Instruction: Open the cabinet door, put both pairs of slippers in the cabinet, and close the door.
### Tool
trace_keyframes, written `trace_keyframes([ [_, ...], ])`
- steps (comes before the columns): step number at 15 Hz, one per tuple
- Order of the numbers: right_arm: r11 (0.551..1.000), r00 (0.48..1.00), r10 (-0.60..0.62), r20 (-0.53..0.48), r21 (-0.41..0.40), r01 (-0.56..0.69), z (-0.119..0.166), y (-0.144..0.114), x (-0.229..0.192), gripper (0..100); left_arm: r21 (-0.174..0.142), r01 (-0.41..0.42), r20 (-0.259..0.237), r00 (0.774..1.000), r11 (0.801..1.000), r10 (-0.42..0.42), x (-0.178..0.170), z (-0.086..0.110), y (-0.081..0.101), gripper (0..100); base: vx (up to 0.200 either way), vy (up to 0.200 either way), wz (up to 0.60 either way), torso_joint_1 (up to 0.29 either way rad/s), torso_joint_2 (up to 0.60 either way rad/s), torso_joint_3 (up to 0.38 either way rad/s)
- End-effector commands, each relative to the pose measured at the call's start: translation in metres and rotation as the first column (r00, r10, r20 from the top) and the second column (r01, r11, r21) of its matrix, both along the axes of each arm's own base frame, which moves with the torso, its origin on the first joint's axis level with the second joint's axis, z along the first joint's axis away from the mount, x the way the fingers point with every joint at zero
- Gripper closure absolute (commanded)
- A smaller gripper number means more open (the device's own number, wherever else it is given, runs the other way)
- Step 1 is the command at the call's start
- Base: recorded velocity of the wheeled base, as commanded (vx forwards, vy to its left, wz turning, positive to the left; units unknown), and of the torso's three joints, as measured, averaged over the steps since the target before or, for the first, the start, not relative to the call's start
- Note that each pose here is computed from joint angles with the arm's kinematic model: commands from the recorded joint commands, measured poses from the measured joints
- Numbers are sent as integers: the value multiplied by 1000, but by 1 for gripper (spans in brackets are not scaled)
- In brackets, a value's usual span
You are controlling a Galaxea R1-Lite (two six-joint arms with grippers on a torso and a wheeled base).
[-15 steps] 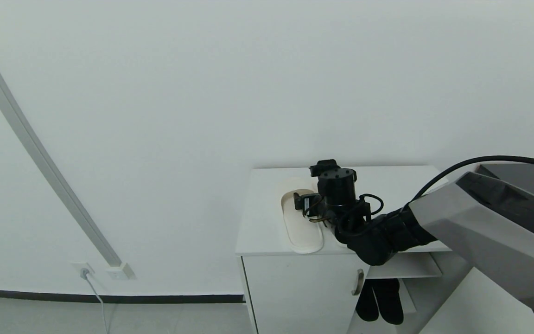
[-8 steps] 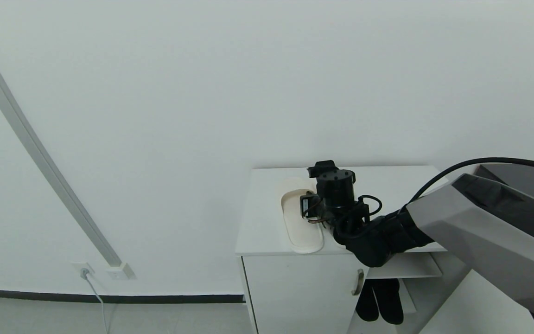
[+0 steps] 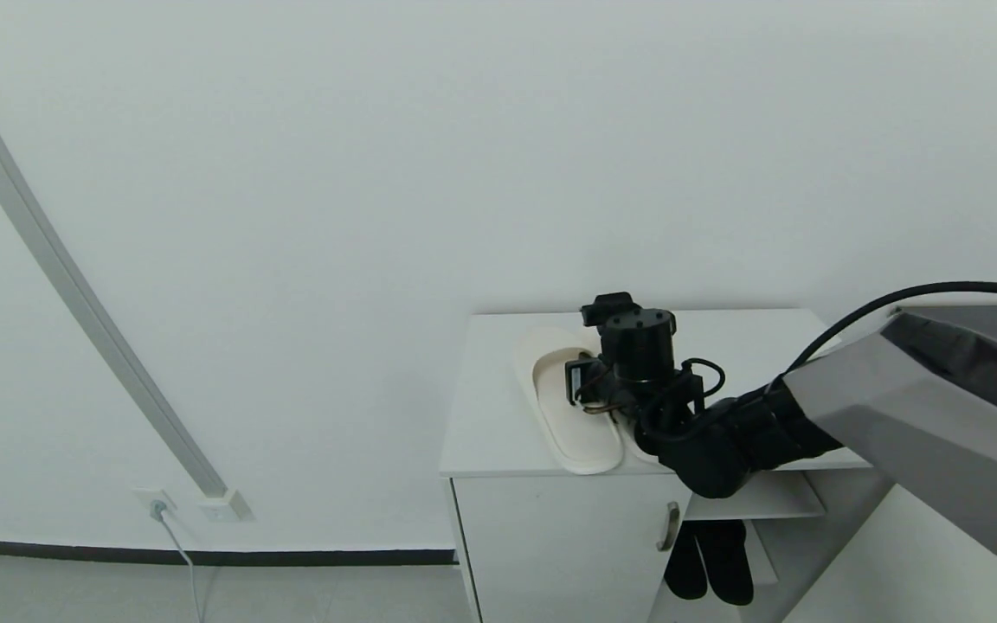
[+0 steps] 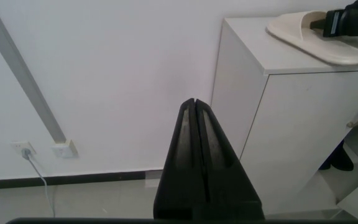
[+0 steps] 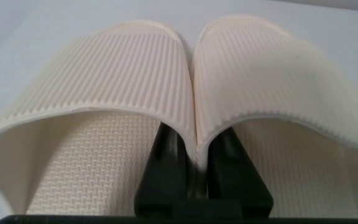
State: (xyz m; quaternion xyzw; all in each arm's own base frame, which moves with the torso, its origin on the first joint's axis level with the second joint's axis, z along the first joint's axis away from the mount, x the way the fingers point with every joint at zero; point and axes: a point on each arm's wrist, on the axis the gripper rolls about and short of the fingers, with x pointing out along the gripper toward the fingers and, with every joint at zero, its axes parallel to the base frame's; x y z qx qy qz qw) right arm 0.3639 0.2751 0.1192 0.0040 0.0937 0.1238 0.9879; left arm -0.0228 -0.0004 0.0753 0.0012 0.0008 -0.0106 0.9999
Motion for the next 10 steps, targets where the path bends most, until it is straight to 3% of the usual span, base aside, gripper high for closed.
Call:
trace_keyframes([
  [1, 998, 998, 55, 37, 29, -56, 40, -15, -30, 100, 1, 0, 0, 1000, 1000, 0, 0, 0, 0, 100, 0, 0, 0, 0, 0, 0],
  [6, 967, 967, 251, 46, 21, -252, 69, -45, -114, 100, 2, 0, 0, 1000, 1000, 0, 0, 0, 0, 100, 0, 0, 0, 0, 0, 0],
  [10, 932, 929, 360, 82, 8, -362, 67, -61, -165, 100, 2, 2, 0, 1000, 1000, -2, 0, 0, 0, 100, 0, 0, 0, 0, 0, 0],
])
